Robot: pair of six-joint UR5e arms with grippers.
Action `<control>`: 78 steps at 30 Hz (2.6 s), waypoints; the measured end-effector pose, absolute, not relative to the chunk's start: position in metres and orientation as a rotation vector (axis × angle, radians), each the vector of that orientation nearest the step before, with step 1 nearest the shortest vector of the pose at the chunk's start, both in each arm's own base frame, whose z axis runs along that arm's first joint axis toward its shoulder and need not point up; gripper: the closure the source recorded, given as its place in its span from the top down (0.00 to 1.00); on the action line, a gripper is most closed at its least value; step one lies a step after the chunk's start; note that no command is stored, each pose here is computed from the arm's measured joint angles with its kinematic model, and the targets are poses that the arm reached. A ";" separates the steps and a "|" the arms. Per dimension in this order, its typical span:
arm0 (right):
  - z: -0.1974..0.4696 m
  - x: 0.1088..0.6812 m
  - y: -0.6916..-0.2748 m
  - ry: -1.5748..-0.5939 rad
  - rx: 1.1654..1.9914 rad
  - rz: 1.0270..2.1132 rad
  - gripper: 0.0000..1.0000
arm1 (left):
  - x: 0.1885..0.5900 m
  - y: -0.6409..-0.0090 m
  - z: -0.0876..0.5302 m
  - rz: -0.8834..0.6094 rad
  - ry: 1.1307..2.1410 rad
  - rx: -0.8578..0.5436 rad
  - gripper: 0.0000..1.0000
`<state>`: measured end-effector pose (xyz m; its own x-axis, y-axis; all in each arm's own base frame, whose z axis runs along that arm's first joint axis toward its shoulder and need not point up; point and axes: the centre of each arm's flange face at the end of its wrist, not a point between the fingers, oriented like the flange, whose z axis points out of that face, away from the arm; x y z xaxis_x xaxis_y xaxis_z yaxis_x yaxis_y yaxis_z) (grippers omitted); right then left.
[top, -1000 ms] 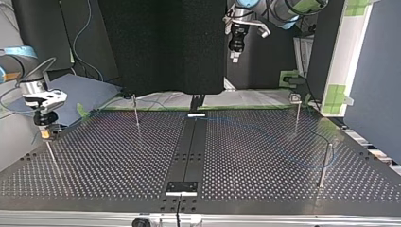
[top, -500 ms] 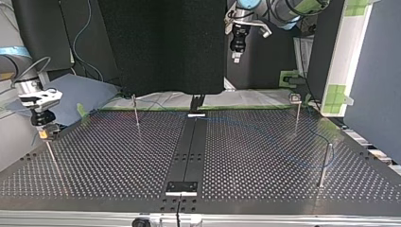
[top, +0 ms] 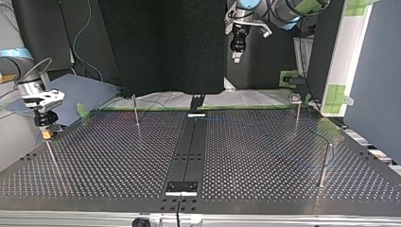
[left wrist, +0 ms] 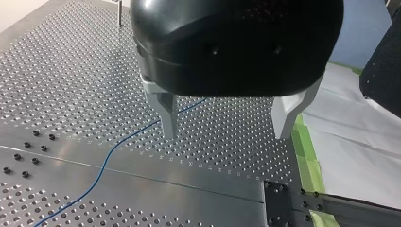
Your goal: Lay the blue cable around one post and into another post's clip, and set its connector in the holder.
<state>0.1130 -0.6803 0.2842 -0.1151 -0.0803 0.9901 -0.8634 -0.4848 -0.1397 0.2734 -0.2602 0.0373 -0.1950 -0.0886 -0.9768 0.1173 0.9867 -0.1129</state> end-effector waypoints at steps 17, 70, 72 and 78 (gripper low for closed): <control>0.289 0.116 -0.683 -0.988 1.564 1.663 0.08 | 0.275 -0.259 0.037 -0.182 1.760 0.020 0.99; 0.289 0.125 -0.691 -0.950 1.583 1.650 0.08 | 0.278 -0.252 0.036 -0.158 1.774 0.011 0.99; 0.290 0.126 -0.691 -0.952 1.583 1.649 0.08 | 0.278 -0.252 0.036 -0.158 1.775 0.011 0.99; 0.290 0.127 -0.691 -0.956 1.580 1.645 0.08 | 0.278 -0.252 0.036 -0.157 1.776 0.011 0.99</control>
